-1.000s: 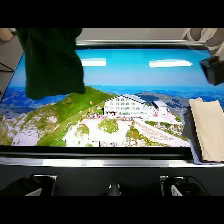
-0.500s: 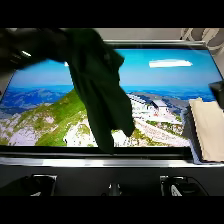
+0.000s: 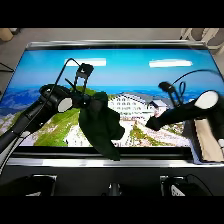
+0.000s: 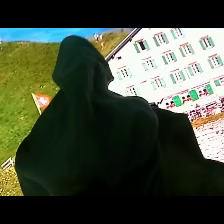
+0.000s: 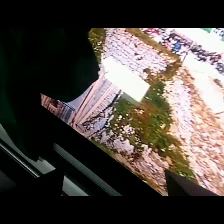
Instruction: Fold the shirts.
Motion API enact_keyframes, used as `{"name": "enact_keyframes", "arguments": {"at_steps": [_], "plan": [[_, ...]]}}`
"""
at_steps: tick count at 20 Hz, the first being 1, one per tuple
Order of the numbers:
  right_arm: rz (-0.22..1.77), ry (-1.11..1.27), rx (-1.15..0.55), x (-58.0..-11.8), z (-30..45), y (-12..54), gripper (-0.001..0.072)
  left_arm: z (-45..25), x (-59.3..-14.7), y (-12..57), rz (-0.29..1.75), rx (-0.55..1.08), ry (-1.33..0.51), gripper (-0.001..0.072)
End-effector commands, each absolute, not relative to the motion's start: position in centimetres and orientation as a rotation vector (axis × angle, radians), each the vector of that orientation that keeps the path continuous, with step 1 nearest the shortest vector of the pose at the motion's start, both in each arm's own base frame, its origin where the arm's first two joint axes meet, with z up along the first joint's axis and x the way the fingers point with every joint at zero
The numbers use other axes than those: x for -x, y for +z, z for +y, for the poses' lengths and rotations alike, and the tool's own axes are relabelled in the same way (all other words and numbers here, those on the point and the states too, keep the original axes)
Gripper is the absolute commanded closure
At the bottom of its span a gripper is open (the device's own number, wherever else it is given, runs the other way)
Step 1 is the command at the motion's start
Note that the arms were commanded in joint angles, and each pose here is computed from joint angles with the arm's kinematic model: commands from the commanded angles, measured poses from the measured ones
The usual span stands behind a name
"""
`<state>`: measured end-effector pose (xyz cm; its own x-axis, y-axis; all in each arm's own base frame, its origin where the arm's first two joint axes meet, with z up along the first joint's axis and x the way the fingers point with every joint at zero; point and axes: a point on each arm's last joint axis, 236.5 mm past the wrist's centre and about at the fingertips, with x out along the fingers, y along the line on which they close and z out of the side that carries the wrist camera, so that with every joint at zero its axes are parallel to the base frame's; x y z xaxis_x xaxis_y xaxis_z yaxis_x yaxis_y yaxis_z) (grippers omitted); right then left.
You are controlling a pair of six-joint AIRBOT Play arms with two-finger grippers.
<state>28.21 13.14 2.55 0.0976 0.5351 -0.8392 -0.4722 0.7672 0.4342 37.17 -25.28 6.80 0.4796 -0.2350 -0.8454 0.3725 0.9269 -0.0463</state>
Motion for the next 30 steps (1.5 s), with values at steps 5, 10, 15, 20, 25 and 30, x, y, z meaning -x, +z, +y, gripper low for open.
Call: {"name": "enact_keyframes", "arguments": {"at_steps": [5,10,15,20,25,30], "plan": [[1.279,0.795,-0.277,-27.0,23.9,-6.2,0.0000,-21.7,-36.9,4.6,1.112,-0.165,-0.286,0.0676],[1.150,0.658,-0.492,-30.7,28.5,-6.1,0.0002,-20.3,-36.3,4.0,1.164,-0.171,-0.250,0.0677],[1.202,0.548,-0.597,-30.8,29.2,-7.8,0.0066,-20.3,-36.3,4.0,1.164,-0.171,-0.250,0.0677],[1.228,0.524,-0.614,-30.7,29.1,-8.7,0.0690,-20.3,-36.3,4.0,1.164,-0.171,-0.251,0.0677],[0.951,0.787,-0.266,-34.3,25.9,0.7,0.0692,-18.6,-38.3,8.8,1.048,-0.200,-0.250,0.0677],[0.266,0.599,0.292,-35.1,14.0,29.2,0.0691,-14.5,-39.1,29.1,0.631,0.052,-0.212,0.0677]]}}
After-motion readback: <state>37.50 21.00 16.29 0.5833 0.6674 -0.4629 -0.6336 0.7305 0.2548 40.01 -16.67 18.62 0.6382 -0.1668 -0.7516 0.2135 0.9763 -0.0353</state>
